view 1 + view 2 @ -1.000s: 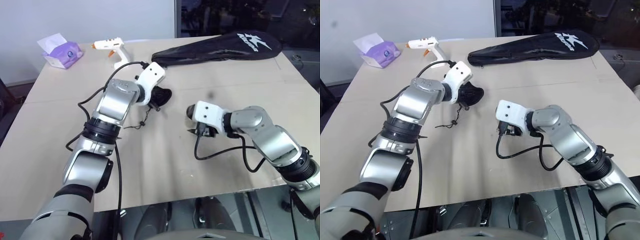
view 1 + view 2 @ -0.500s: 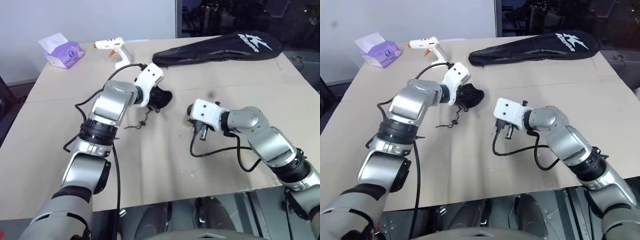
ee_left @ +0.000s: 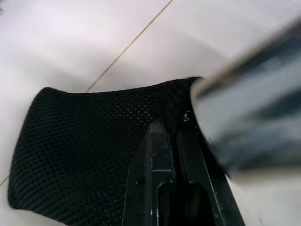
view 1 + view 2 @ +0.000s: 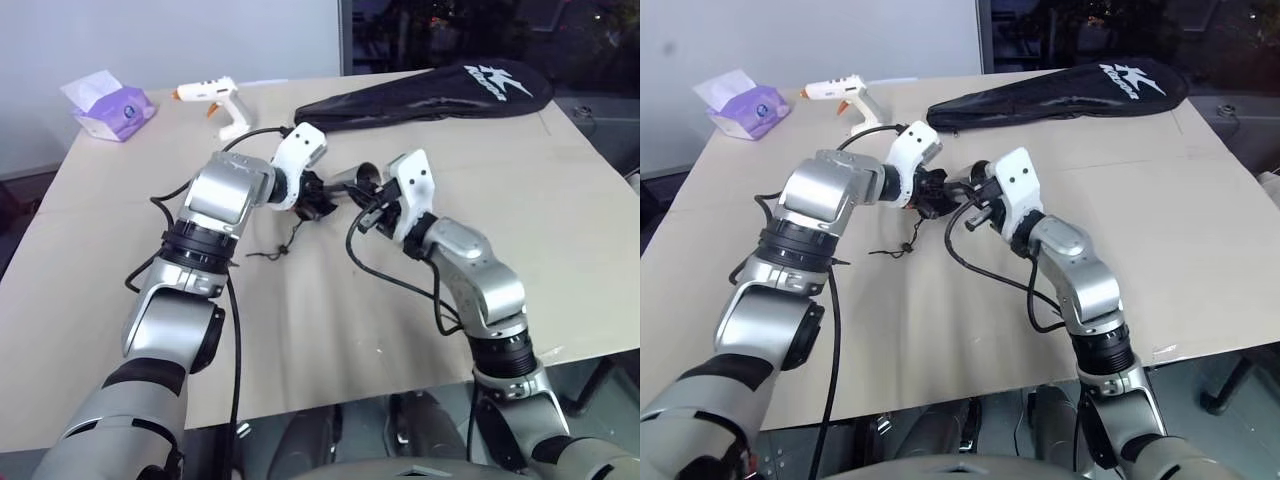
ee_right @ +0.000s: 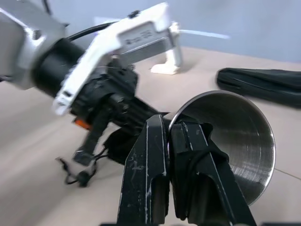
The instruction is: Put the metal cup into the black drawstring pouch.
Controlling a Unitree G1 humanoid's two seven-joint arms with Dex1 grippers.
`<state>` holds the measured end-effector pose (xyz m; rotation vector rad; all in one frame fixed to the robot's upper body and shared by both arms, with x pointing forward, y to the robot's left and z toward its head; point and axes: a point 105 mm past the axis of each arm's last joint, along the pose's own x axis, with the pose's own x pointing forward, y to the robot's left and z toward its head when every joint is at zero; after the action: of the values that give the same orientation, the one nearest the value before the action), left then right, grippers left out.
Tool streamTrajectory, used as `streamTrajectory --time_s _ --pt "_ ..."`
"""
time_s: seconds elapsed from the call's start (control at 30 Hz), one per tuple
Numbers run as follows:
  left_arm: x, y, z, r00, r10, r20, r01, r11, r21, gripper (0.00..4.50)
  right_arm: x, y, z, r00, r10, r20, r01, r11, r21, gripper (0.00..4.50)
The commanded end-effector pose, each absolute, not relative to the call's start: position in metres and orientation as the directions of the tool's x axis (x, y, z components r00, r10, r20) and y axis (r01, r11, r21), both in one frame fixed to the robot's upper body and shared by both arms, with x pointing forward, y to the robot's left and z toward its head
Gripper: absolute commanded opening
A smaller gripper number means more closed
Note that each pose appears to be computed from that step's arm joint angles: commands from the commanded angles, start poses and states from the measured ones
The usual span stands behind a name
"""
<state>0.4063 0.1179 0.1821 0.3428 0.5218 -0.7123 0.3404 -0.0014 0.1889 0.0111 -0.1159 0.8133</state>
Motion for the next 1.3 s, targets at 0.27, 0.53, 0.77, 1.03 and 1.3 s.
streamTrajectory --time_s 0.27,0.53,0.77,1.03,1.3 --pt "0.404 0.106 0.204 0.641 -0.572 -0.511 0.705 0.702 0.098 0.0 0.338 0.025 0.166 0.615 0.781 0.112 -0.788 0.615 0.035 0.14" --pt "0.407 0.119 0.191 0.667 -0.509 -0.543 0.662 0.74 0.119 0.0 0.338 0.029 0.146 0.586 0.807 0.077 -0.81 0.586 0.015 0.14" --pt "0.397 0.133 0.191 0.586 -0.535 -0.609 0.565 0.808 -0.167 0.0 0.327 -0.002 0.161 0.615 0.776 0.141 -0.787 0.616 0.045 0.14" --pt "0.389 0.144 0.168 0.498 -0.46 -0.736 0.555 0.82 -0.137 0.0 0.306 -0.017 0.166 0.601 0.785 0.15 -0.798 0.581 0.162 0.14" --pt "0.391 0.14 0.164 0.476 -0.475 -0.74 0.531 0.826 -0.189 0.0 0.304 -0.003 0.183 0.536 0.783 0.316 -0.833 0.43 0.347 0.14"
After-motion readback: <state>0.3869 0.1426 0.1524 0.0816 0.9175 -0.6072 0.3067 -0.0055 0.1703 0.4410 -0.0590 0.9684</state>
